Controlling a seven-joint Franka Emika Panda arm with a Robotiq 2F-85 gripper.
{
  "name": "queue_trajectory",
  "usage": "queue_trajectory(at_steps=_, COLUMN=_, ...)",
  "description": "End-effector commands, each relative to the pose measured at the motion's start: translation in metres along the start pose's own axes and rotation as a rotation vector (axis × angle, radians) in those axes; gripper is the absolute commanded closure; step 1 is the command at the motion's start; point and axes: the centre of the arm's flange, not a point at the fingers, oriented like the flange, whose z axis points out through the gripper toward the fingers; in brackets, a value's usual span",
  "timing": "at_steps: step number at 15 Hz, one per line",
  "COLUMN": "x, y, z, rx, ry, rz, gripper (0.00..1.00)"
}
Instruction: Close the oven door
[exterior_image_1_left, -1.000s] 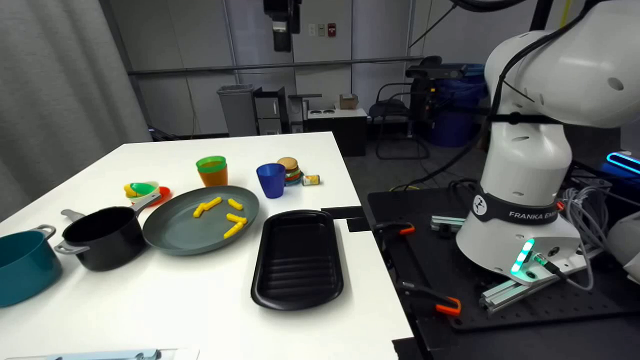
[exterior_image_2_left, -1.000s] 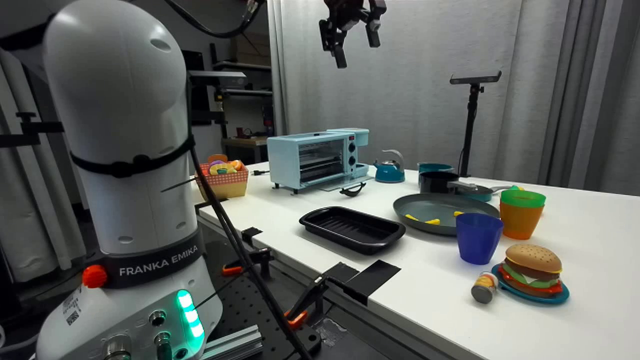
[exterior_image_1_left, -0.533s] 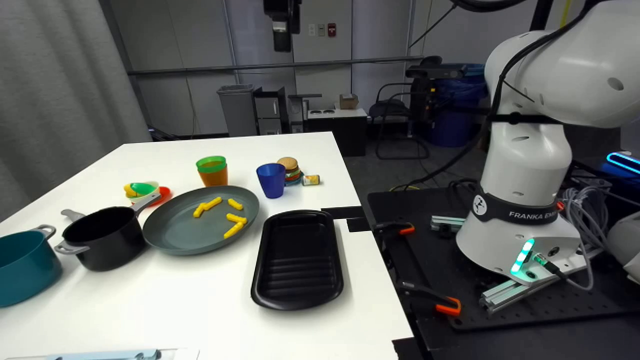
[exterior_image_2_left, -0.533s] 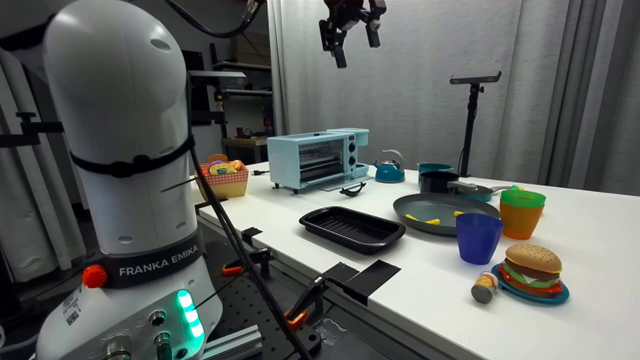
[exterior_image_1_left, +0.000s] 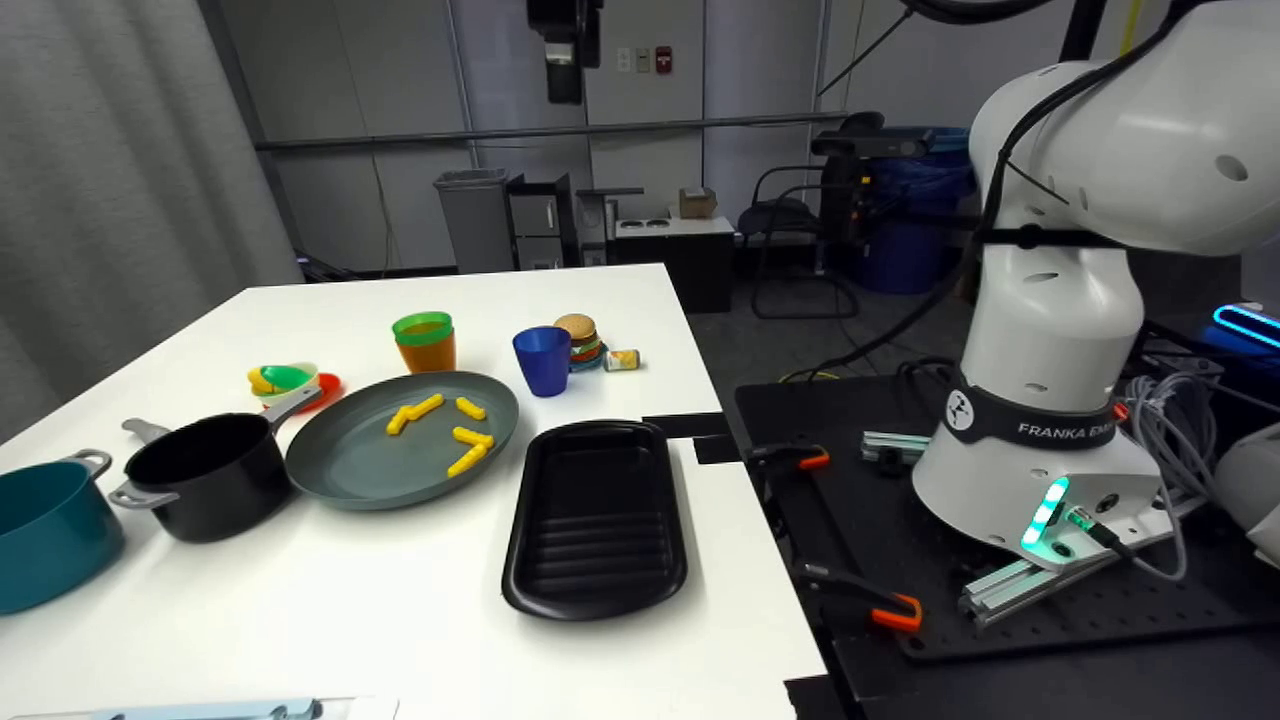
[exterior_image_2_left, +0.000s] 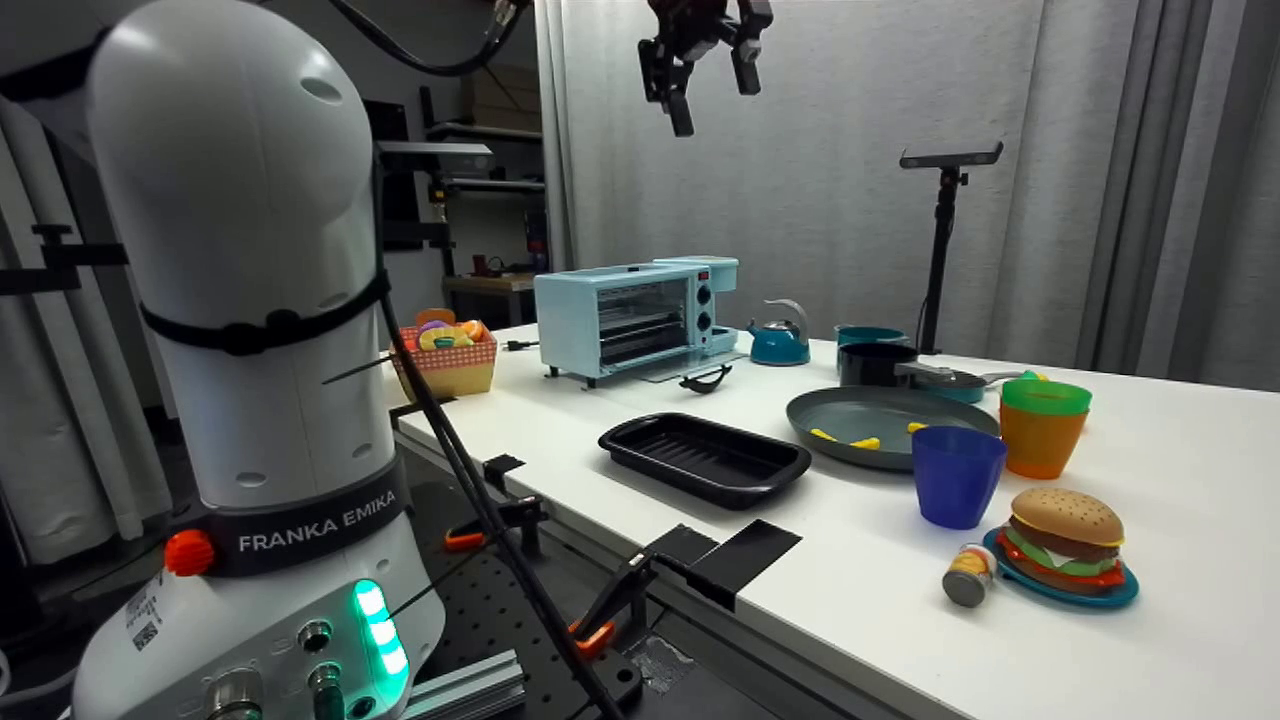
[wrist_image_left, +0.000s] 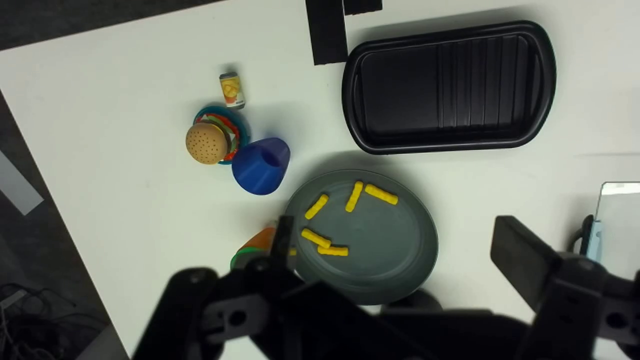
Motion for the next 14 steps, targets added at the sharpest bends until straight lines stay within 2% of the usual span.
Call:
queue_trajectory(at_steps=1, x=0.000, y=-0.001, z=0.000, rx=0.012, ry=-0.001, rz=0.004, gripper=0.00)
queue_trajectory(at_steps=4, x=0.000, y=-0.001, z=0.001, rx=0.021, ry=-0.011, rz=-0.006, gripper=0.00)
queue_trajectory(at_steps=5, x=0.000, y=-0.002, z=0.001, rx=0.024, ry=-0.014, rz=-0.006, gripper=0.17)
queue_trajectory(at_steps=6, x=0.000, y=-0.002, z=0.002, rx=0.027, ry=-0.018, rz=-0.005, gripper=0.28)
queue_trajectory(at_steps=7, x=0.000, y=-0.003, z=0.002, rx=0.032, ry=-0.022, rz=-0.007, gripper=0.34)
queue_trajectory(at_steps=8, x=0.047, y=-0.050, z=-0.032, rx=0.024, ry=-0.026, rz=-0.005, gripper=0.42)
queue_trajectory(at_steps=10, x=0.060, y=-0.071, z=-0.041, rx=0.036, ry=-0.005, rz=-0.017, gripper=0.58)
queue_trajectory(at_steps=14, x=0.109, y=-0.143, z=-0.066, rx=0.062, ry=0.022, rz=-0.049, gripper=0.89)
